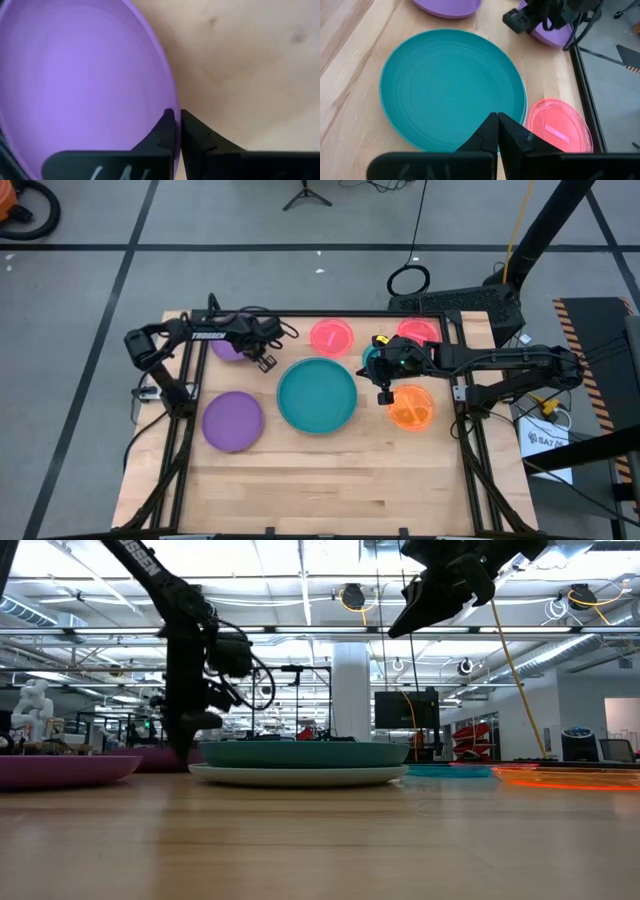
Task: Stack plastic plates
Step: Stack the top violet plate on the green plate
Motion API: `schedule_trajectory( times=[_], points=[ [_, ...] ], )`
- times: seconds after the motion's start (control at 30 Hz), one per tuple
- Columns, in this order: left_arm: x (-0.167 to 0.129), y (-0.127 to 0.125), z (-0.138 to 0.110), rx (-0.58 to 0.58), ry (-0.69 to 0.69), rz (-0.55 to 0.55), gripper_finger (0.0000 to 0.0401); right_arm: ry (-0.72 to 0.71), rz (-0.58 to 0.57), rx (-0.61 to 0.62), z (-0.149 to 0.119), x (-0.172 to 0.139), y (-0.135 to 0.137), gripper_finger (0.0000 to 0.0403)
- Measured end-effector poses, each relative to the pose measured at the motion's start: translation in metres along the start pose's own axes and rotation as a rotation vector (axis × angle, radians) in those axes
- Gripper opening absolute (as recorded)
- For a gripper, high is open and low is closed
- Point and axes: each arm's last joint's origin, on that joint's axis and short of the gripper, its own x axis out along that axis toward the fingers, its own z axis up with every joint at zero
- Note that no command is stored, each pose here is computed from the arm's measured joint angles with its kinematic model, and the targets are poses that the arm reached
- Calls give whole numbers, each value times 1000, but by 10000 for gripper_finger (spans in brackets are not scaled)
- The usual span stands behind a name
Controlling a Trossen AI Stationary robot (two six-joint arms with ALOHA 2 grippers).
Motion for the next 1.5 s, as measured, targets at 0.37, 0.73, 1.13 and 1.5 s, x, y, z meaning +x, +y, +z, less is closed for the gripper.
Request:
schedule_trajectory(
  times=[0.37,0.73,1.13,1.5],
  points=[
    [-73,-26,-22,263,-264,-71,11,0,-1,-2,0,0,0,2],
    [-123,-95,-60,520,-538,-238,11,-7,-7,-18,1,0,0,2],
    [-147,-149,-70,524,-803,-452,11,-16,-11,-30,2,0,-1,2],
    [-143,-169,-60,472,-878,-542,11,-25,-14,-37,3,0,-1,2]
  ],
)
